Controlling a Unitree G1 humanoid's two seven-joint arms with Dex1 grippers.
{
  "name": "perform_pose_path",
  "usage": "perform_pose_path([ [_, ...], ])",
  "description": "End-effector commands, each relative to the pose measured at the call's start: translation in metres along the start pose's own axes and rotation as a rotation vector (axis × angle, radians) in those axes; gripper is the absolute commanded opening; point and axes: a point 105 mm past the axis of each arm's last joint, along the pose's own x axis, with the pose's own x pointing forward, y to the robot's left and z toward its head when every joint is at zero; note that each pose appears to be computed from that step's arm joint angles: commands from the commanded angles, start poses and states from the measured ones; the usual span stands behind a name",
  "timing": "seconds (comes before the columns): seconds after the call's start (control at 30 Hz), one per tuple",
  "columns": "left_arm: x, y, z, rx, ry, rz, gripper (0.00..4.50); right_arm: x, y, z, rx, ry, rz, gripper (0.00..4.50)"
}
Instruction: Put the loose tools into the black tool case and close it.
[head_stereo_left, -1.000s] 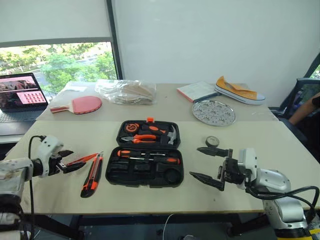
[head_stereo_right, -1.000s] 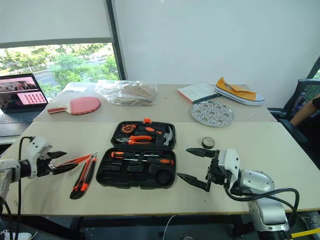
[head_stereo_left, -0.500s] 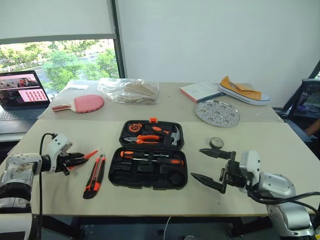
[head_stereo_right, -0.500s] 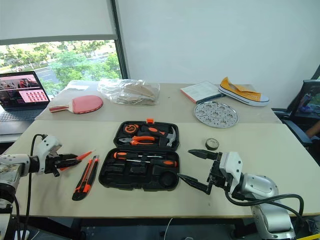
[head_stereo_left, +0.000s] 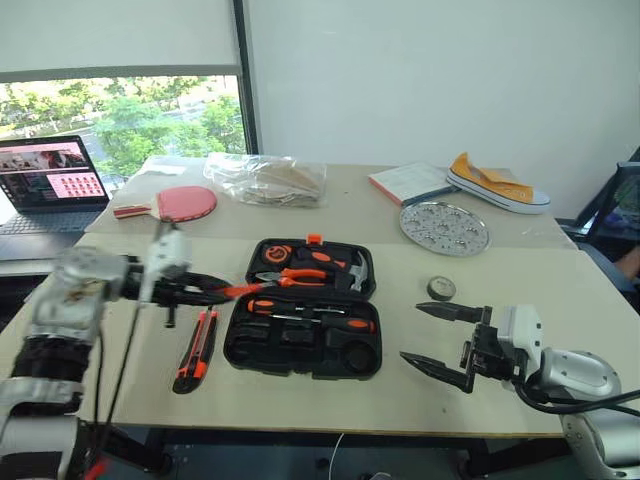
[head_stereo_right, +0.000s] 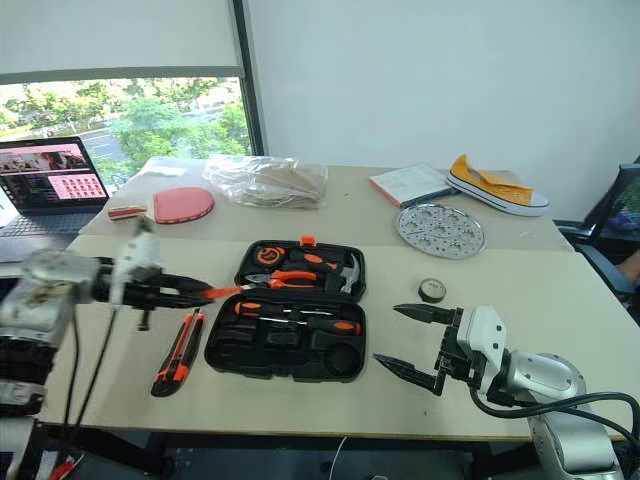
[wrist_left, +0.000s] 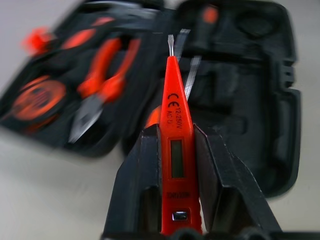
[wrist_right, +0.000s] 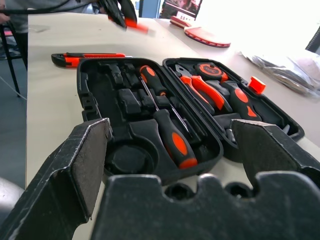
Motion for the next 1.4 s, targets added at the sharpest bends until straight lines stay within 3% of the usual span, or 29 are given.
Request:
perform_pose_path([
  [0.03, 0.024, -0.001, 0.009, 0.05, 0.056, -0.03, 0.46, 0.001, 0.001, 0.013, -0.045, -0.041, 0.0, 4.5],
  [0.37, 0.051, -0.004, -0.013, 0.066, 0.173, -0.063, 0.46, 0.003, 0.003, 0.015, -0.051, -0.051, -0.018, 4.5],
  [0.67, 0.064, -0.012, -0.015, 0.104, 0.188, -0.124, 0.46, 0.004, 0.005, 0.013, -0.048, -0.055, -0.031, 4.5],
  [1.03, 0.051, -0.009, -0.026, 0.148, 0.288, -0.134, 0.46, 0.005, 0.005, 0.01, -0.051, -0.059, -0.035, 4.5],
  [1.27, 0.064, -0.017, -0.018, 0.083, 0.213, -0.163, 0.46, 0.006, 0.005, 0.009, -0.051, -0.062, -0.033, 4.5],
  [1.33, 0.064, -0.015, -0.012, 0.061, 0.176, -0.136, 1.47, 0.006, 0.004, 0.009, -0.05, -0.061, -0.034, 4.5],
  [1.4, 0.059, -0.009, -0.001, 0.079, 0.104, -0.095, 2.13, 0.005, 0.004, 0.009, -0.048, -0.058, -0.032, 4.5],
])
